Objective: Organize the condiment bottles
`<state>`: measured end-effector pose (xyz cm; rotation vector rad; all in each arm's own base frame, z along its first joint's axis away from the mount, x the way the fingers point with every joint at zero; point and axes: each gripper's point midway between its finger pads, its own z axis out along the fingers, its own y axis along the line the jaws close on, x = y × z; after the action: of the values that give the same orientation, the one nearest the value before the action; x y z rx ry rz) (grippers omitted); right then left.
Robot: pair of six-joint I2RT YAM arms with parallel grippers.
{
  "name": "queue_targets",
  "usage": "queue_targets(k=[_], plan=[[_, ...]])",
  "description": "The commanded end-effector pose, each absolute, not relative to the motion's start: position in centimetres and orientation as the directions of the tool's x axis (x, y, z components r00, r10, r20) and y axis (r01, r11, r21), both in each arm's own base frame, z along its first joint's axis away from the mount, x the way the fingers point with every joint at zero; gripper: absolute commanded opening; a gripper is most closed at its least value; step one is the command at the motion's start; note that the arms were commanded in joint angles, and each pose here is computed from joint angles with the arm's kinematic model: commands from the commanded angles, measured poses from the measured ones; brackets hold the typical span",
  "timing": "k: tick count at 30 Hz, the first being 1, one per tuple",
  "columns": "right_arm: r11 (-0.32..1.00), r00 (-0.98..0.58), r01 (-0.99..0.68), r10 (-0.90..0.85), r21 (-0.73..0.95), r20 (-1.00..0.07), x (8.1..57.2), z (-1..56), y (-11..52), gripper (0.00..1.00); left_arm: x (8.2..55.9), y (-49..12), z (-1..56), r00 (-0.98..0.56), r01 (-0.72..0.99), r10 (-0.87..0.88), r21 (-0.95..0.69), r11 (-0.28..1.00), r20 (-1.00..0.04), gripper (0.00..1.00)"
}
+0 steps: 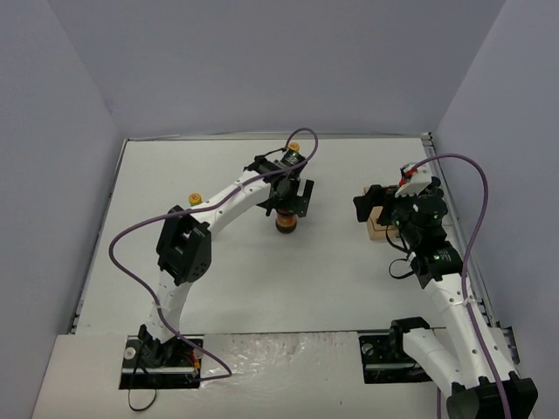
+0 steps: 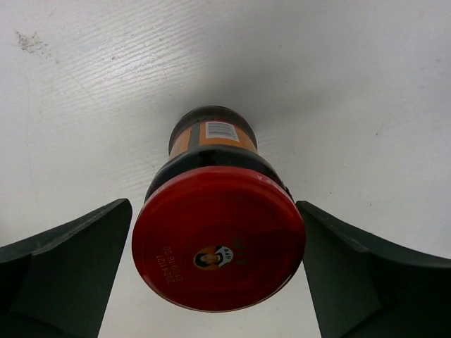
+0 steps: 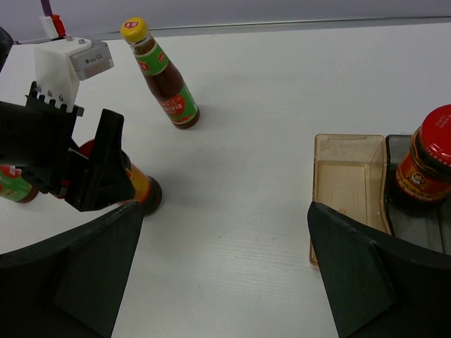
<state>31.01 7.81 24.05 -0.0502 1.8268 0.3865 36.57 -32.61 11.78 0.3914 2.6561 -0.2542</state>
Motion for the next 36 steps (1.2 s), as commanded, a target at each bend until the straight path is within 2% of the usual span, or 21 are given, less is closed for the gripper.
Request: queue_targets(k=[1,8,14,23,27,31,36], plan=[[0.930,-0.222,-0.307,0.137,0.203,-0.965,31.7,26.5,9.1,1.00,37.1,-32.4,20.4,-0.770,0.335,0.183,-0.144,0.931,-0.611,0.97],[0.899,-0.213,-0.412,0.062,0.147,-0.975,31.9,27.3,11.6,1.00,35.5,-28.0,30.3,-0.602,0.318,0.085,-0.141,0.938,-0.794,0.97],[0.842,-0.238,-0.534,-0.057,0.082,-0.970,32.9,26.0,17.1,1.00,32.2,-19.0,37.2,-0.402,0.178,-0.024,-0.104,0.979,-0.915,0.97],[0.695,-0.214,-0.719,-0.206,0.011,-0.955,35.2,21.9,25.9,1.00,27.2,-4.5,35.0,-0.283,-0.133,-0.111,-0.076,0.988,-0.953,0.97],[0.672,-0.228,-0.741,-0.247,0.003,-0.942,36.7,19.3,28.0,1.00,25.0,0.1,32.3,-0.286,-0.252,-0.076,-0.002,0.968,-0.955,0.97],[0.658,-0.238,-0.753,-0.278,-0.004,-0.931,37.9,17.5,29.4,1.00,23.9,1.8,30.1,-0.285,-0.307,-0.072,0.020,0.952,-0.956,0.97],[0.667,-0.251,-0.745,-0.290,-0.007,-0.924,39.1,15.8,30.3,1.00,23.1,2.5,29.3,-0.215,-0.341,-0.118,-0.039,0.939,-0.970,0.97]])
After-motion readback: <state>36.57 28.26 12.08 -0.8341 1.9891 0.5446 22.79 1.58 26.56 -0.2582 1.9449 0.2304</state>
